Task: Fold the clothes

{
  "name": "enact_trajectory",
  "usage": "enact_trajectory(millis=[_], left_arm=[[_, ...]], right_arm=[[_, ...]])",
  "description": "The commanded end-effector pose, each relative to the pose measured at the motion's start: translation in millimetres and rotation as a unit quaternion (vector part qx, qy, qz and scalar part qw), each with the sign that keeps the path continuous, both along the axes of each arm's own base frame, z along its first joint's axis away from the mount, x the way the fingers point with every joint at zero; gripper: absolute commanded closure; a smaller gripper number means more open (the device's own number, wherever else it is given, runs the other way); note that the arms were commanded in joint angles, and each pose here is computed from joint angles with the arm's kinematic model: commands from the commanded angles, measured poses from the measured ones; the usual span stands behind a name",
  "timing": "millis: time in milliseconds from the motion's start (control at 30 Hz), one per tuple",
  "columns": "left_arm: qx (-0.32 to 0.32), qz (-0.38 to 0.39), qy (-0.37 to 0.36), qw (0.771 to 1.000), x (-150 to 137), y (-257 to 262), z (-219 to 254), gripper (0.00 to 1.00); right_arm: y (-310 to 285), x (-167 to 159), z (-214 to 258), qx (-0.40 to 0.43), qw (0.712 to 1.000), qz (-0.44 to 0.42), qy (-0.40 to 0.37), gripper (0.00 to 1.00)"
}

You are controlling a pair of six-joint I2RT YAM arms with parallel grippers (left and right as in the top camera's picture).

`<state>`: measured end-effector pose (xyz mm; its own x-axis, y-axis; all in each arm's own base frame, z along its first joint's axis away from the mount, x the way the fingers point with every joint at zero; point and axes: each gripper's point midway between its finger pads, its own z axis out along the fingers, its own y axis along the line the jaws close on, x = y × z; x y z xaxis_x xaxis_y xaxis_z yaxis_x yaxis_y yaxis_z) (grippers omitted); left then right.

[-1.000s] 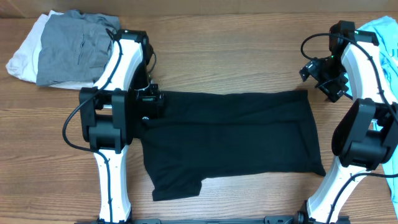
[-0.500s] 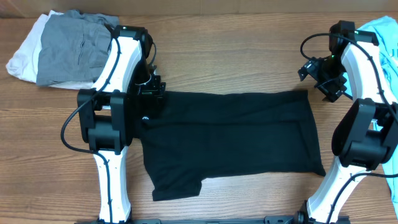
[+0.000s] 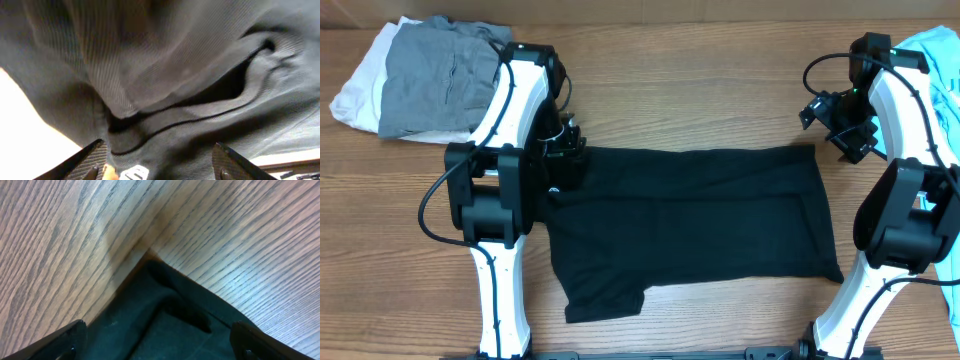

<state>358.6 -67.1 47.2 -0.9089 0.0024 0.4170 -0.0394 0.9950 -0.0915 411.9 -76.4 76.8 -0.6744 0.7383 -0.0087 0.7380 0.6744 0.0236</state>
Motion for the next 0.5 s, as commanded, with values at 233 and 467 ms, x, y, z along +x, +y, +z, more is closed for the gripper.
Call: enact_trajectory(millis=[233,467], left_arm=[[0.057,0.051,0.02,0.997,-12,29,7,0.36],[0.0,0.045,0.03,0.999,-16,5,10,0.36]], right_arm=[[-2,7,16,-0.005,1.0,0.002,-0.028,0.05],[-2,10,16,-0.006,0.999,0.002,-0.033,0.05]])
